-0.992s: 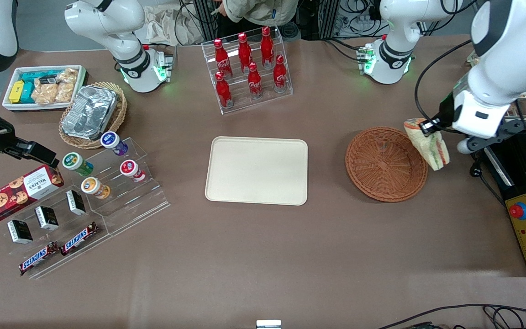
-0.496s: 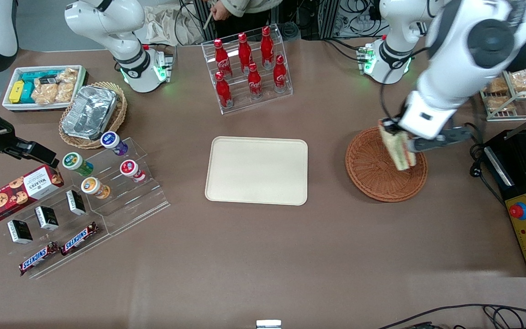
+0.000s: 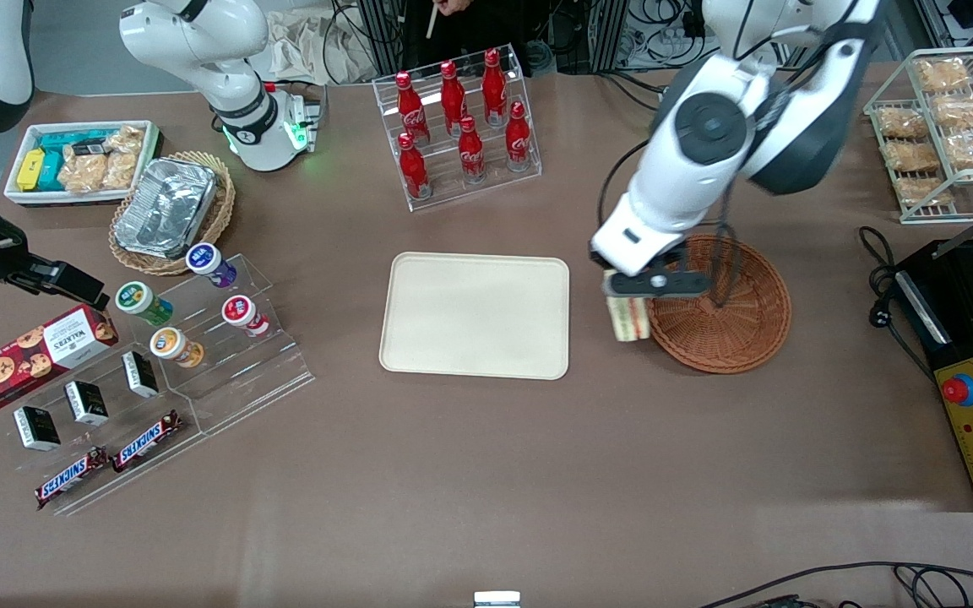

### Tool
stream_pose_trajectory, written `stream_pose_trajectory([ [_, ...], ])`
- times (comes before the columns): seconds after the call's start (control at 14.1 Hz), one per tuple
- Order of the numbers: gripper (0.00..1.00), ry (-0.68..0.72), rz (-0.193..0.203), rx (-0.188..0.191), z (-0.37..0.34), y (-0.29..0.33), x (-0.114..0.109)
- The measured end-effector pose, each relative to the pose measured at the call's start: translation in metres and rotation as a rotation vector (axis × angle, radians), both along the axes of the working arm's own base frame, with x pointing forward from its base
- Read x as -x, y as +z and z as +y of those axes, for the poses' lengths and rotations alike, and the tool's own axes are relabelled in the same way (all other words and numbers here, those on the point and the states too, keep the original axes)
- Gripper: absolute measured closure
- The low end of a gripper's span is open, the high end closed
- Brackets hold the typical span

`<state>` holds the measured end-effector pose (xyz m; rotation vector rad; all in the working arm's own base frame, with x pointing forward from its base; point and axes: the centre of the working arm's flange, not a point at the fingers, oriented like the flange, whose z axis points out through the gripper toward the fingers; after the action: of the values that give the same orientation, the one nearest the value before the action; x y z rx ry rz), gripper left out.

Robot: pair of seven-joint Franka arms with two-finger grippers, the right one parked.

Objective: Place sandwich from basket to tray
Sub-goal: 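Carry the sandwich over the cream tray and lower it, then open the left gripper to release the sandwich onto the tray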

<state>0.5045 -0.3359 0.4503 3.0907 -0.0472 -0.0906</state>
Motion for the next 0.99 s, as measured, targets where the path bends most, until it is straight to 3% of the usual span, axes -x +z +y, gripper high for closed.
stream_pose_trajectory([
  [0.43, 0.85, -0.082, 0.036, 0.016, -0.056, -0.089, 0.008],
  [0.71, 0.86, -0.113, 0.007, 0.049, -0.077, -0.146, 0.015],
  [0.99, 0.86, -0.142, 0.003, 0.032, -0.079, -0.184, 0.017],
])
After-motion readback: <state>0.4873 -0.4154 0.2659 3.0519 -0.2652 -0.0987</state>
